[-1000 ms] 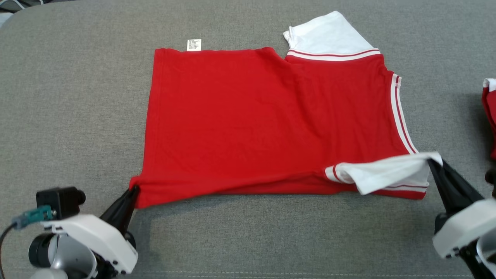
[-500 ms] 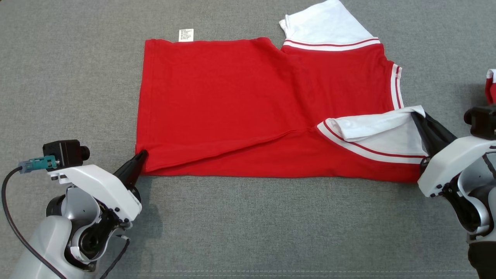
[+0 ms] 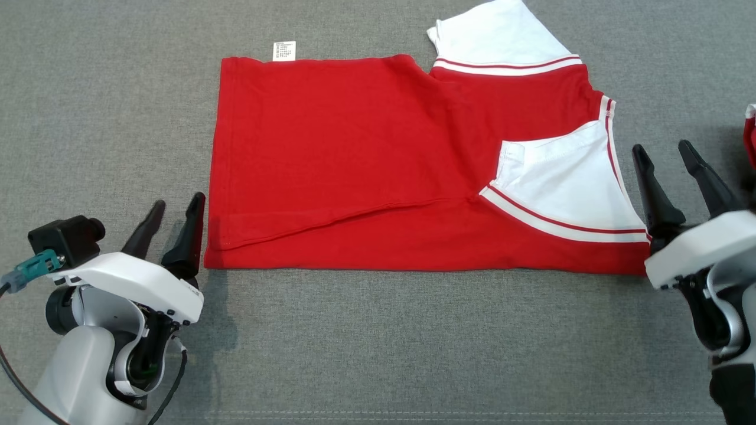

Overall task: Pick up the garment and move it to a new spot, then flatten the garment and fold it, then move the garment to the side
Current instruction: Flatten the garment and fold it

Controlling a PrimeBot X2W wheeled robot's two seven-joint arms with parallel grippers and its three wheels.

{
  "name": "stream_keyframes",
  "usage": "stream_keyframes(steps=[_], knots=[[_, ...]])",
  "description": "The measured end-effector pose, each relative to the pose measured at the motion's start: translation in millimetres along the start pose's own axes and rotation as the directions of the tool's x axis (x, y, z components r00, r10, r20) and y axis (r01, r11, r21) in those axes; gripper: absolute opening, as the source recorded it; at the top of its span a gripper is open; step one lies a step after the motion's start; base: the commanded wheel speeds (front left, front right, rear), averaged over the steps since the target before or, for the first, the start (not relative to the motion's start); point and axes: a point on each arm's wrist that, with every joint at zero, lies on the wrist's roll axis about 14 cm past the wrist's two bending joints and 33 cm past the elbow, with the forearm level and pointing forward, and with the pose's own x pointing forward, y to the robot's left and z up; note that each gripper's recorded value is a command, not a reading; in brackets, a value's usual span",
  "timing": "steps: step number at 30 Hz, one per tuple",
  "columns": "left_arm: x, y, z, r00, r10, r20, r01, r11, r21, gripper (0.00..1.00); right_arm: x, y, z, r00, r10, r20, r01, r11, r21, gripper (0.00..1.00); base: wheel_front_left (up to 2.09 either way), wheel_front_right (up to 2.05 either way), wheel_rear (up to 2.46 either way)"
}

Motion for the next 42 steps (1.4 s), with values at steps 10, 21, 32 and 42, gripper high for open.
stream_keyframes(steps=[10, 21, 32, 42], knots=[[-25.4, 8.6, 8.2, 0.974, 0.087, 0.209, -0.127, 0.975, 0.184, 1.00, -42.3, 5.1, -29.0, 0.996, -0.059, 0.064, 0.058, 0.998, 0.013, 1.00, 0.00, 0.00, 0.00], [-47.7, 4.7, -29.0, 0.992, 0.091, 0.091, -0.108, 0.974, 0.201, 1.00, -85.9, -6.2, -36.7, 0.984, -0.158, 0.078, 0.154, 0.987, 0.052, 1.00, 0.00, 0.00, 0.00], [-32.6, 16.9, -57.2, 0.992, 0.101, -0.077, -0.086, 0.981, 0.176, 1.00, -70.1, -9.5, -48.8, 0.988, -0.155, 0.020, 0.153, 0.987, 0.050, 1.00, 0.00, 0.00, 0.00], [-13.3, 10.9, -64.3, 0.990, 0.070, -0.119, -0.055, 0.991, 0.124, 1.00, -50.3, -4.7, -70.5, 0.990, -0.122, -0.066, 0.125, 0.991, 0.050, 1.00, 0.00, 0.00, 0.00]])
